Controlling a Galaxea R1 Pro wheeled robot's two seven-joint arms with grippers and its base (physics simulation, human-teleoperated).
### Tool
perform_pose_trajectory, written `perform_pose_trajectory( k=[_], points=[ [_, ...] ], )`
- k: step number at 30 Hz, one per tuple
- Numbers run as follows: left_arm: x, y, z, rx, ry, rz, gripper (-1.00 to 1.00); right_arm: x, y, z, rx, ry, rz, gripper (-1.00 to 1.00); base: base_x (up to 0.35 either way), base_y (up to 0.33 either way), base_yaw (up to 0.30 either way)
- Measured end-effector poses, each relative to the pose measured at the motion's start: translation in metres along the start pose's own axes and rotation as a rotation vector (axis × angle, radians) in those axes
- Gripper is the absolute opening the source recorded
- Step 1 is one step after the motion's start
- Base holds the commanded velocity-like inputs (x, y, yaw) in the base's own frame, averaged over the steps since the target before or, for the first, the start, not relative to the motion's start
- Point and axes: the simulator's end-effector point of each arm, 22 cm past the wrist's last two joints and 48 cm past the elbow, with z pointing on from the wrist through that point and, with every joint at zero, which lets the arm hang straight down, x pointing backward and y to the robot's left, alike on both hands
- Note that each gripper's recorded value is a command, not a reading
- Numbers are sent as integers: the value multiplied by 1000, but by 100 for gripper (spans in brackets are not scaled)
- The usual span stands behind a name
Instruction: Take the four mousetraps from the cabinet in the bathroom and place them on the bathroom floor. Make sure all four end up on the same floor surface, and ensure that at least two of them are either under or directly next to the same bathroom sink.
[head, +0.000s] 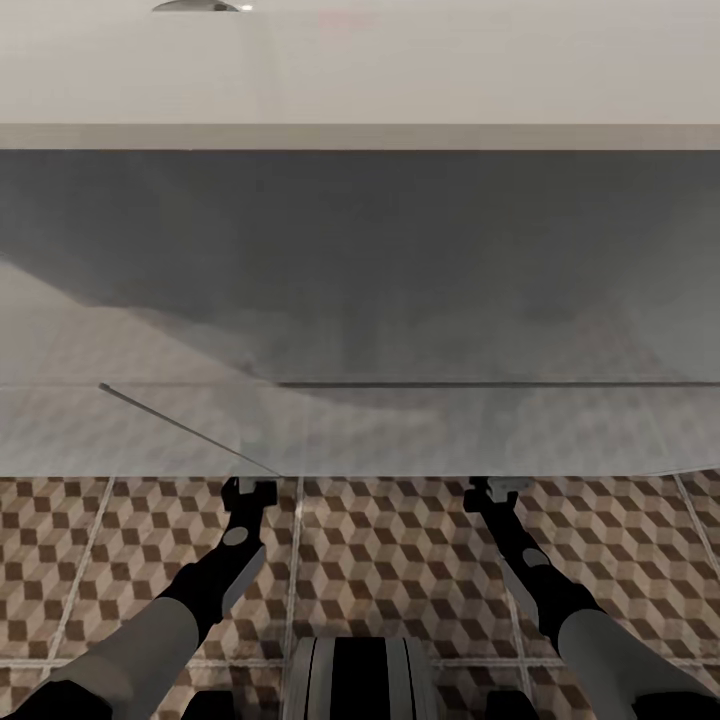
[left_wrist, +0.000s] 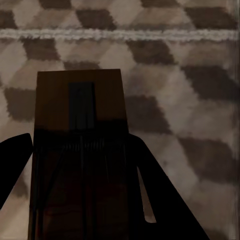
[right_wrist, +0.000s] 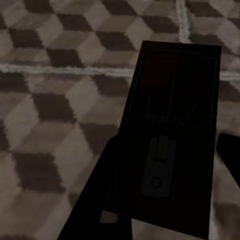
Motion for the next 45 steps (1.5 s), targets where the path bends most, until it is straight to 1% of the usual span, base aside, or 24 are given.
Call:
perform_pose_trajectory(
  k=[5, 19, 32, 45],
  points=[
    [-5, -2, -1, 3, -24, -10, -100, 0, 0, 0, 1, -1, 1, -100, 0, 0, 0],
    [-10, -4, -1, 6, -46, -21, -100, 1, 4, 0, -18, 6, 5, -100, 0, 0, 0],
    [-10, -5, -1, 14, -48, -19, -100, 1, 6, 1, -22, 8, 0, -100, 0, 0, 0],
    [-10, -11, -2, 32, -49, -7, -100, 1, 7, 1, -15, 9, 3, -100, 0, 0, 0]
  ],
)
